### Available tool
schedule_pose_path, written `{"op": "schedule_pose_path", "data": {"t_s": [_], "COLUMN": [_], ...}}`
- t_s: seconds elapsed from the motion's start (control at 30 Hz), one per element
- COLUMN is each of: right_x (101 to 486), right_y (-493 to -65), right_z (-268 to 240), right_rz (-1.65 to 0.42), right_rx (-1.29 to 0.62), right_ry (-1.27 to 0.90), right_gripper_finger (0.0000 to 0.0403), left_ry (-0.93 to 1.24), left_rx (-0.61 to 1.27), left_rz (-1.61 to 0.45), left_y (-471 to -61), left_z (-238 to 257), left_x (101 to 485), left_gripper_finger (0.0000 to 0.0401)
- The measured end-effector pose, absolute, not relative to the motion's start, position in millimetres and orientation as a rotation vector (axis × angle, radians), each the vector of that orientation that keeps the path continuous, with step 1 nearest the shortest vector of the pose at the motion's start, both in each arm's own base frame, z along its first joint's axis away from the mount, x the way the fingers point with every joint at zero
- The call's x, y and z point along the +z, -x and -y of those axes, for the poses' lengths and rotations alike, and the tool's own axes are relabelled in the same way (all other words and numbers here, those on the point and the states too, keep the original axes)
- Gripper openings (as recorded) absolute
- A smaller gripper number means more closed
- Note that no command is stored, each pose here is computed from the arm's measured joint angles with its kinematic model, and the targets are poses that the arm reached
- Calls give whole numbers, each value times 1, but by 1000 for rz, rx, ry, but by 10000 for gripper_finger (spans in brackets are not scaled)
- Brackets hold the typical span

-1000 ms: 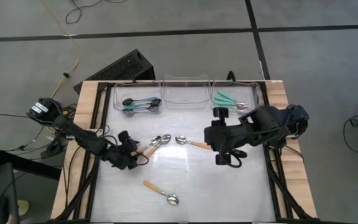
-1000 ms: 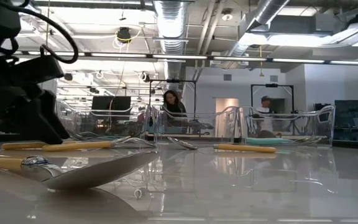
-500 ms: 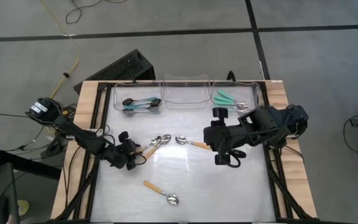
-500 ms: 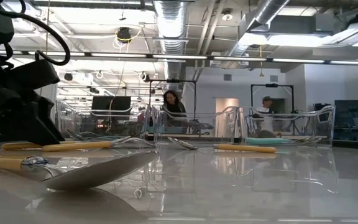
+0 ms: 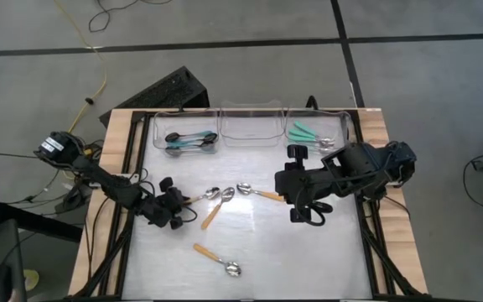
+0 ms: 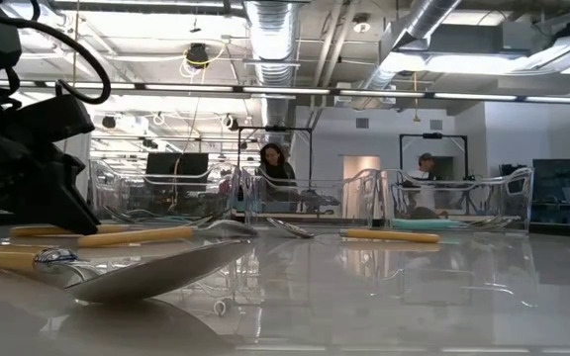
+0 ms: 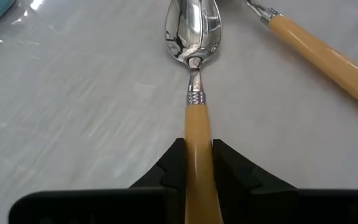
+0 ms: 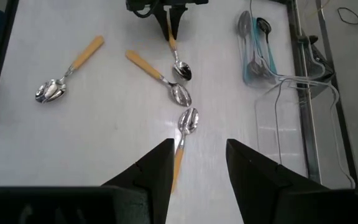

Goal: Sort silverware by color (type)
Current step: Put the middle left yellow spoon into the top center transparent bin

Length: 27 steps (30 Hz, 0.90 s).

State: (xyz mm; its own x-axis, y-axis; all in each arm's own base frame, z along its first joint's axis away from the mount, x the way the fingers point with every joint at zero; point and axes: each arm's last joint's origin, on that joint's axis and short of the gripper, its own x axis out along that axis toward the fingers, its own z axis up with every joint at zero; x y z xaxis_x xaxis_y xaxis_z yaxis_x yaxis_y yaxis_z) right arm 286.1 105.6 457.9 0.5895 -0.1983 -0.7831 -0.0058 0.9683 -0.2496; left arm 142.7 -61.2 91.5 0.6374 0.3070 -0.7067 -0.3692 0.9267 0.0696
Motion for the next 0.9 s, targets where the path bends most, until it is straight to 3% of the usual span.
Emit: {"op": "schedule_pose_path", "data": {"t_s": [0.6,0.9], "right_x": [458,459], "right_y": [-286,-285], "right_z": [-106,-105], "right_rz": [-937,-933], "right_rx": [-108,-95], "right_ry": [247,305], "right_gripper_finger": [171,171], "left_ry": [105,-29], "left_rx": [422,398], "left_rz": [-699,-571], "left_y": [-154,-179], "left_z": [66,73], "left_x": [103,142], "left_gripper_finger": [36,36]}}
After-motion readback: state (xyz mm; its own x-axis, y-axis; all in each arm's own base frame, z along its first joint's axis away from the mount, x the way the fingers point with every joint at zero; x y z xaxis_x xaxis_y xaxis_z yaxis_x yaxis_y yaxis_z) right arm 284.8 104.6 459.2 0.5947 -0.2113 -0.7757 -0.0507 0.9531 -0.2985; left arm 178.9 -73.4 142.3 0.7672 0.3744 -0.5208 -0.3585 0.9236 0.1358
